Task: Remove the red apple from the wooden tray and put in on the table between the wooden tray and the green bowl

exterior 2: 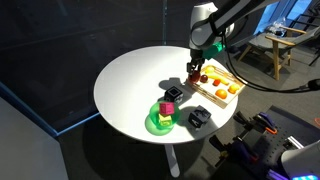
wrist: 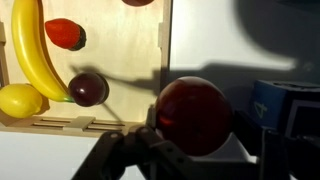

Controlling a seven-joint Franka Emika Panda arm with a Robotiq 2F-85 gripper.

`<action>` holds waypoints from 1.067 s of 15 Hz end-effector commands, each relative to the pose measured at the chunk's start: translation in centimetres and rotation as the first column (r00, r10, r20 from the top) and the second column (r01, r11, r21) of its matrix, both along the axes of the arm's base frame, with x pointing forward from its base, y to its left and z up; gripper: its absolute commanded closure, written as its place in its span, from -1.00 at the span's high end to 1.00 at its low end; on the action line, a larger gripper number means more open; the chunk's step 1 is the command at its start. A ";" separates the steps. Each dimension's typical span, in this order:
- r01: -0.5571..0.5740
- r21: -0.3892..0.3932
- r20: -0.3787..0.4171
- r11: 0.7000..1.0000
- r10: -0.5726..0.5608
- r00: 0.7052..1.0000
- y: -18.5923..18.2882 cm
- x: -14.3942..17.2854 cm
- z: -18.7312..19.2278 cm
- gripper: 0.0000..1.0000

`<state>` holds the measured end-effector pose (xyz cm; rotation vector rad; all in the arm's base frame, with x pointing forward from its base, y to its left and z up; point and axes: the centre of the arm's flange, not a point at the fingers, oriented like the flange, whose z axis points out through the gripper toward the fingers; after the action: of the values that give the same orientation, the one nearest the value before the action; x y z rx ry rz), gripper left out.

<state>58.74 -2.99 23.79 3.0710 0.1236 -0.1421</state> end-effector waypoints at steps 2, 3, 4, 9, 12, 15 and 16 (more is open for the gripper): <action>-0.028 -0.018 -0.007 0.999 0.028 1.000 1.5 -0.6 0.6 0.04; -0.032 -0.019 -0.006 0.999 0.032 0.999 1.7 -0.7 0.3 0.04; -0.035 -0.016 -0.010 0.999 0.035 0.999 1.9 -0.8 0.0 0.04; -0.029 -0.015 -0.022 0.999 0.028 0.999 2.4 -1.3 -1.6 0.04; -0.023 -0.014 -0.021 1.000 0.023 1.000 2.4 -1.5 -2.6 0.04; -0.017 -0.014 -0.007 1.000 0.017 1.000 2.4 -1.7 -3.6 0.04; -0.015 -0.015 -0.001 1.000 0.015 1.000 2.5 -1.7 -4.0 0.04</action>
<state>57.33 -0.82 20.38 3.0728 0.1716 -0.1790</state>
